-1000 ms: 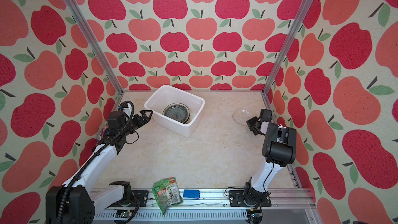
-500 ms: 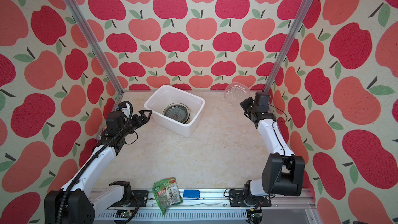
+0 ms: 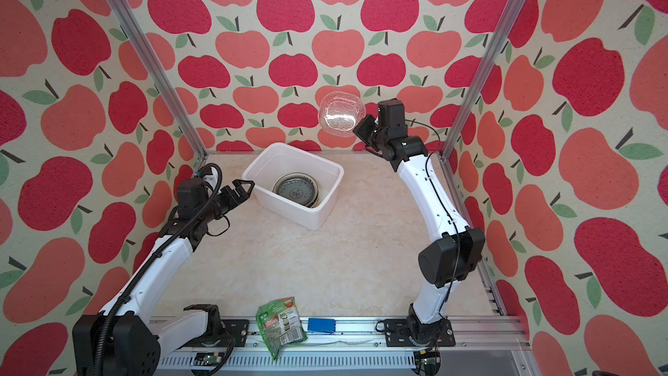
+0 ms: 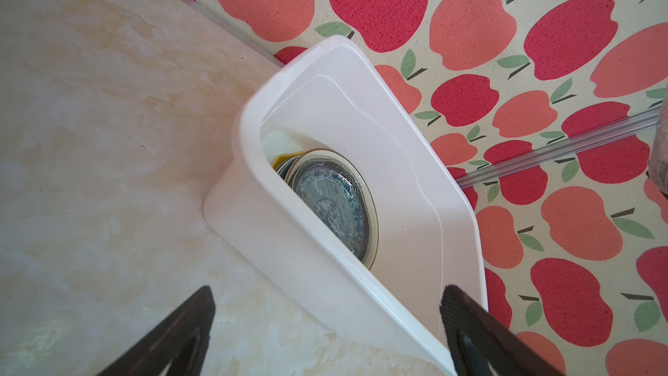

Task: Place the plates into the plastic bin on the countertop
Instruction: Place the plate in the plastic bin.

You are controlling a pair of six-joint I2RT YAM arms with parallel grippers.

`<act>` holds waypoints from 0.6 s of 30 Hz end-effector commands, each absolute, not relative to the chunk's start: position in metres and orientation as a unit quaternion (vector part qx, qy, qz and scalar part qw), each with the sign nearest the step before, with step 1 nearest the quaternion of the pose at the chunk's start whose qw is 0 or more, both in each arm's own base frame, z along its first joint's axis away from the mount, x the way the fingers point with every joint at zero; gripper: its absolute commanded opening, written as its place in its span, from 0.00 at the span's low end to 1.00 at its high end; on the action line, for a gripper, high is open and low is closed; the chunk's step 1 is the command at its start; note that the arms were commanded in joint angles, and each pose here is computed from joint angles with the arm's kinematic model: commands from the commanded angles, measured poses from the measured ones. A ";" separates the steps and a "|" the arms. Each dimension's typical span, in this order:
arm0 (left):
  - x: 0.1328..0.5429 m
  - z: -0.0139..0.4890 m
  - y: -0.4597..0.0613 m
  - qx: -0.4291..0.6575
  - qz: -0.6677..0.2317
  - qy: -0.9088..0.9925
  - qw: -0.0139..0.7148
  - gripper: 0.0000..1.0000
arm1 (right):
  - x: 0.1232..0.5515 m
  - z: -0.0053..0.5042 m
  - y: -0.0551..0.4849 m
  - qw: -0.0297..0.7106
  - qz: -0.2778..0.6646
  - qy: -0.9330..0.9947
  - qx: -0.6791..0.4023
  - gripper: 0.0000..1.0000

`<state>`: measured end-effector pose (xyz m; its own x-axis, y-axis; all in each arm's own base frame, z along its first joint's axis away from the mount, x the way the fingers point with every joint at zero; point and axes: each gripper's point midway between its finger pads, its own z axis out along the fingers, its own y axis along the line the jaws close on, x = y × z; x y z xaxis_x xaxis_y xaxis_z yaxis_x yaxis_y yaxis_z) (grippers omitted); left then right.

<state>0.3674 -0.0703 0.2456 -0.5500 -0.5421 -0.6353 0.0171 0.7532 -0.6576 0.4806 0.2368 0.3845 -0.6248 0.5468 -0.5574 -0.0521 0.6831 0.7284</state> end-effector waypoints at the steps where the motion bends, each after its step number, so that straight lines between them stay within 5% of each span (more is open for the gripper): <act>1: 0.359 0.250 -0.066 -0.169 -0.298 0.835 0.432 1.00 | 0.470 0.365 0.259 0.350 0.340 0.861 0.142 0.00; 18: 0.353 0.236 -0.082 -0.167 -0.348 0.853 0.350 0.98 | 0.439 0.238 0.371 0.168 0.295 0.936 0.094 0.00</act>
<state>0.3539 -0.0772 0.2355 -0.6657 -0.5317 -0.5235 -0.0366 0.7240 -0.6888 0.4536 0.3689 0.2482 -0.9040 0.2916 -0.3127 0.0500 0.7984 0.6001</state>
